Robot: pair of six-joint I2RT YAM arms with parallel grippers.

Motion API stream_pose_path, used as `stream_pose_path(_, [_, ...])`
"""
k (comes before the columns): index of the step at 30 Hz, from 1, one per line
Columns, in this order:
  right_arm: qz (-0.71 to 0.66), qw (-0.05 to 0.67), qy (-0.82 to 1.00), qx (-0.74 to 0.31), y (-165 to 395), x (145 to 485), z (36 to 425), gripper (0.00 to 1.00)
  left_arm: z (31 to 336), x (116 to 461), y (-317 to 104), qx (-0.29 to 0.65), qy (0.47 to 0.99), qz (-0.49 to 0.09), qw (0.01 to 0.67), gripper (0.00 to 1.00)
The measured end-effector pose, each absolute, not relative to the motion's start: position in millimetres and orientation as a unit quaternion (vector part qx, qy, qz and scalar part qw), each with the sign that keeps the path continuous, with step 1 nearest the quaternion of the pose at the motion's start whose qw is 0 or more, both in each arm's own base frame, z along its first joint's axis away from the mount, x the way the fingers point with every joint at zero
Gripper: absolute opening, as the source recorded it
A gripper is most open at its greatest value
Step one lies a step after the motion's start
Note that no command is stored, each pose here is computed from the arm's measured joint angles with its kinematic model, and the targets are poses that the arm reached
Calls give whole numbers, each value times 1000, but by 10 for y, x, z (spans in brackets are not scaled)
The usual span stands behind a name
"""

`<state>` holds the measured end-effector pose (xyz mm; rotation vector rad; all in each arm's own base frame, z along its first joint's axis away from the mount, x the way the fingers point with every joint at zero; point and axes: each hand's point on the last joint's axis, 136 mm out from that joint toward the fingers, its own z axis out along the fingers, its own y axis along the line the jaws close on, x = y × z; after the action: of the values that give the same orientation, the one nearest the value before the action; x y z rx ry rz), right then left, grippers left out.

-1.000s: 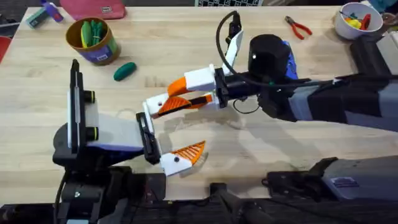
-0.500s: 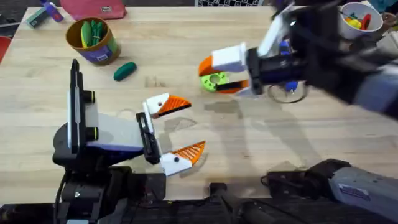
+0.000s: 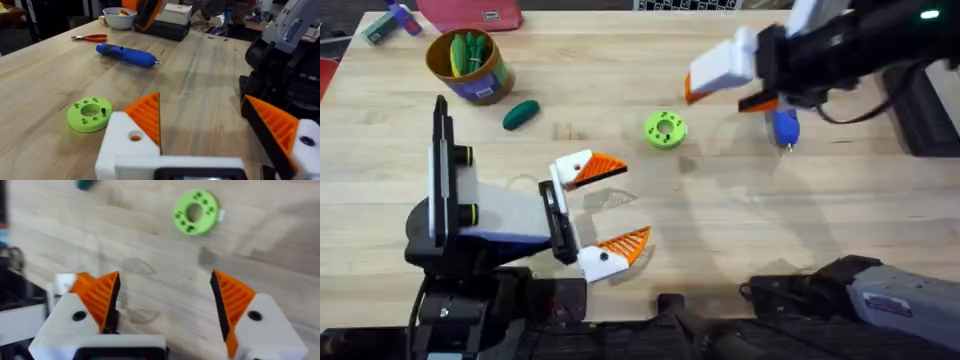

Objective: Pick up the gripper from the table and insert it into the empty holder that is missing its gripper. Then pick up a screw, insert it into the mounting hole, and use the screwdriver to tighten it. Finally, clean up the table by picking up the vegetable and placing it into the bucket.

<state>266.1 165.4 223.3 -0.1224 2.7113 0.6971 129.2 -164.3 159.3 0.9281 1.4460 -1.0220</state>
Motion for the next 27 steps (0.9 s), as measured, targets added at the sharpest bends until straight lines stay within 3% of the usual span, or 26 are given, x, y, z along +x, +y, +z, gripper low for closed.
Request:
stream_pose_path(17, [50, 104, 981, -153, 2056, 2770, 1543, 979, 1593, 1292, -1643, 391, 608, -430, 541, 985])
stream_pose_path(23, [29, 91, 985, -144, 2183, 2905, 1345, 934, 1593, 1292, -1643, 391, 608, -430, 541, 987])
stream_pose_path(27, [7, 60, 991, -118, 2180, 2927, 1069, 814, 1593, 1292, -1643, 391, 608, -430, 541, 985])
